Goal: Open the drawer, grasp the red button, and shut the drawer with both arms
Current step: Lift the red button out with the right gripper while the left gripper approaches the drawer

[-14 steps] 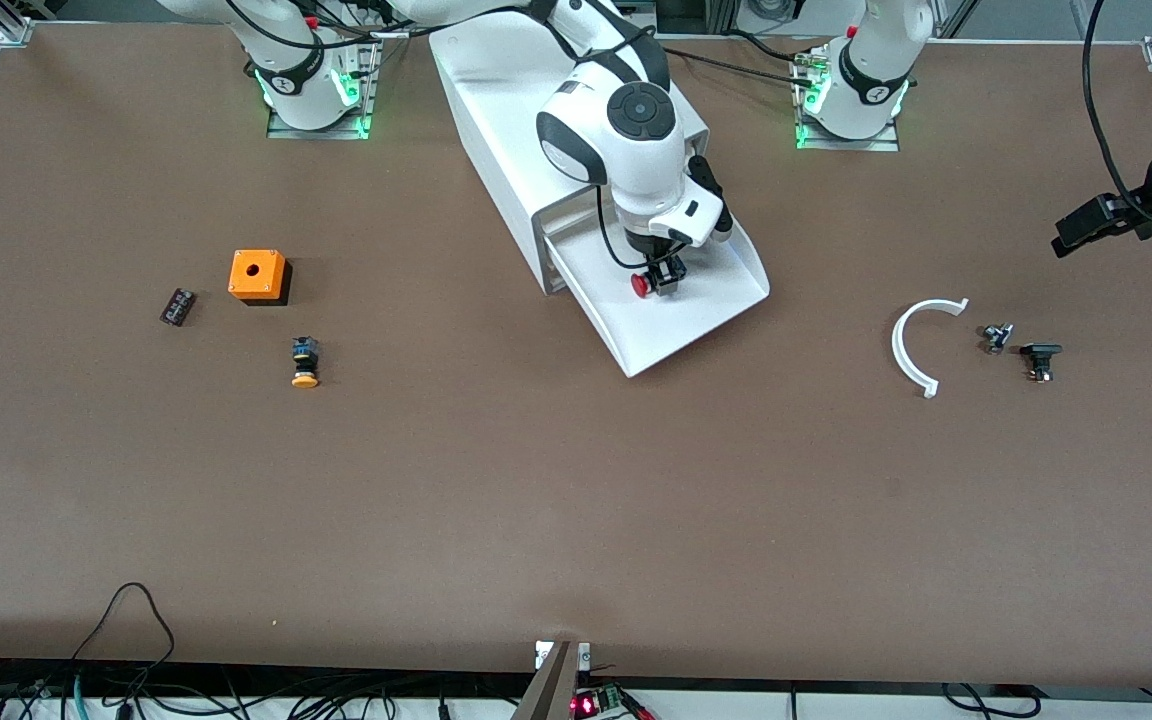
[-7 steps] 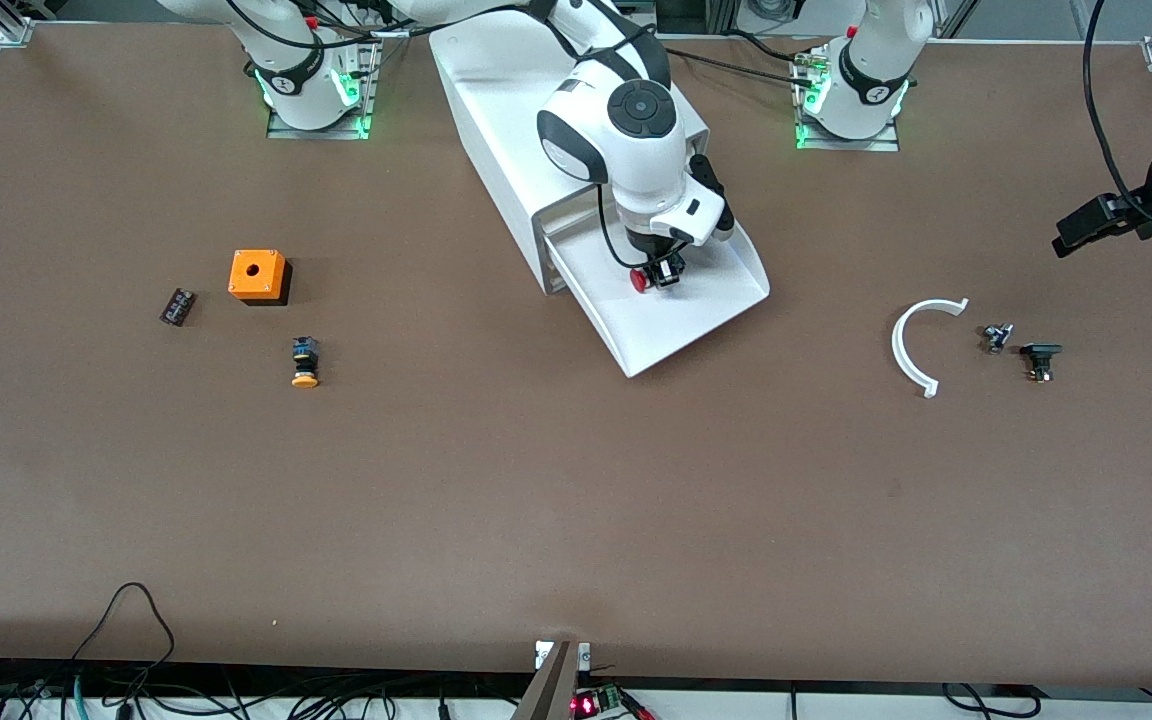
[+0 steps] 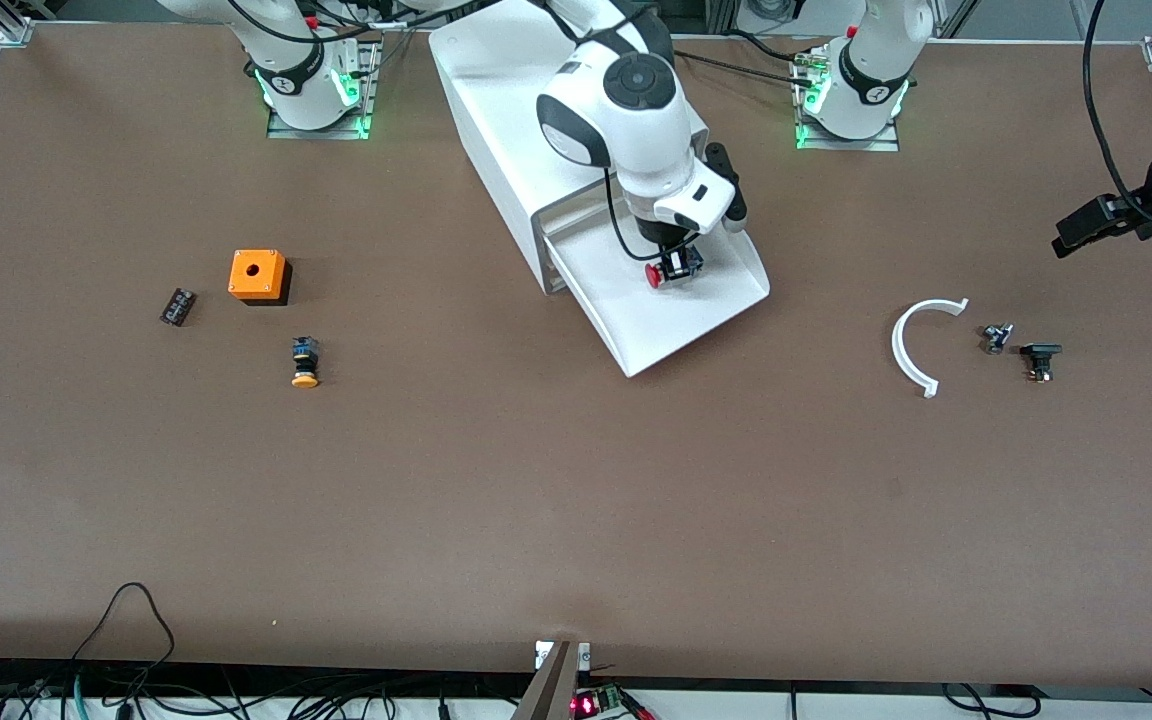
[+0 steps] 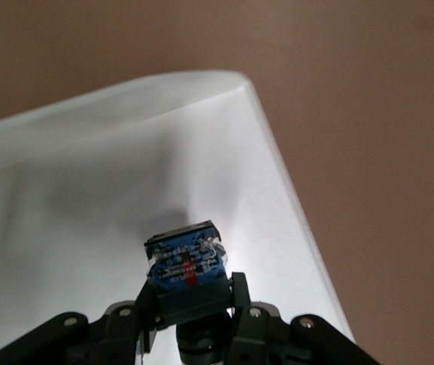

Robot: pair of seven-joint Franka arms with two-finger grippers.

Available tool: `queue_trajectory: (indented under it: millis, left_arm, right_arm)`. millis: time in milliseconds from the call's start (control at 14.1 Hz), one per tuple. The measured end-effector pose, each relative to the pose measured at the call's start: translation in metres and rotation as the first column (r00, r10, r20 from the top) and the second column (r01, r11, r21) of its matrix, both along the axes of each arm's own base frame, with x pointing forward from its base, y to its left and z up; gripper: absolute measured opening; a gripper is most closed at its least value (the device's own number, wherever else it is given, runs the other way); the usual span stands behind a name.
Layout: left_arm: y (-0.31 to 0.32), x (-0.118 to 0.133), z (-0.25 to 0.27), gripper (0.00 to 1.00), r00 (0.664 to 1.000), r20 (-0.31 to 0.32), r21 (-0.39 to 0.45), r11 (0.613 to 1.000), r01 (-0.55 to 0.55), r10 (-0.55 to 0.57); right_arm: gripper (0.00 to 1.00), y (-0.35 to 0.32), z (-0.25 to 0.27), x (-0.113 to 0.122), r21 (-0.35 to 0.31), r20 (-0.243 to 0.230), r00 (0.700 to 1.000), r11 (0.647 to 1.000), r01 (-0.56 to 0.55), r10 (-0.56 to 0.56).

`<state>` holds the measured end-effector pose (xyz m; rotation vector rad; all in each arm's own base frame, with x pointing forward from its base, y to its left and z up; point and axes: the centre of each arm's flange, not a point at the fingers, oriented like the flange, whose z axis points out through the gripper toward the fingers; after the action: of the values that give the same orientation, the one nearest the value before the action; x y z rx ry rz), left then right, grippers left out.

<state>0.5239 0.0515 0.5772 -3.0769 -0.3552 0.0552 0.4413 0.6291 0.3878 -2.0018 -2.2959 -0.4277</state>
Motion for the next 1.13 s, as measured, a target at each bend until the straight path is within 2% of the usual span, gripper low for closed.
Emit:
queue_trajectory:
  millis: [212, 354, 496, 566, 708, 920, 1133]
  left_arm:
    - [0.001, 0.0, 0.0, 1.0, 1.0, 0.0, 0.0, 1.0, -0.002, 0.002]
    - [0.001, 0.0, 0.0, 1.0, 1.0, 0.0, 0.0, 1.0, -0.001, 0.001]
    - [-0.002, 0.002, 0.0, 1.0, 1.0, 0.01, 0.001, 1.0, 0.005, -0.005]
    - [-0.005, 0.005, -0.003, 1.0, 1.0, 0.02, 0.0, 1.0, 0.011, -0.011]
    - [-0.018, 0.018, -0.023, 1.0, 0.999, 0.043, -0.017, 1.0, 0.014, -0.013]
    - [-0.069, 0.043, -0.072, 1.0, 0.998, 0.055, -0.045, 0.998, -0.034, 0.037]
    - [-0.138, 0.06, -0.134, 1.0, 0.987, 0.09, -0.083, 0.988, -0.128, 0.135]
  right_arm:
    - [0.4, -0.025, 0.053, 0.025, 0.074, -0.002, 0.984, 0.981, 0.177, -0.177]
    - [0.4, -0.045, 0.061, 0.049, 0.105, -0.039, 0.939, 0.933, 0.343, -0.341]
    - [0.4, -0.07, 0.05, 0.077, 0.111, -0.078, 0.871, 0.864, 0.49, -0.484]
    - [0.4, -0.083, 0.042, 0.09, 0.107, -0.096, 0.833, 0.827, 0.552, -0.544]
    - [0.4, -0.104, 0.032, 0.11, 0.099, -0.137, 0.737, 0.731, 0.675, -0.662]
    - [0.4, -0.14, 0.029, 0.139, 0.079, -0.168, 0.572, 0.568, 0.82, -0.803]
    - [0.4, -0.185, 0.016, 0.161, -0.002, -0.183, 0.397, 0.404, 0.915, -0.9]
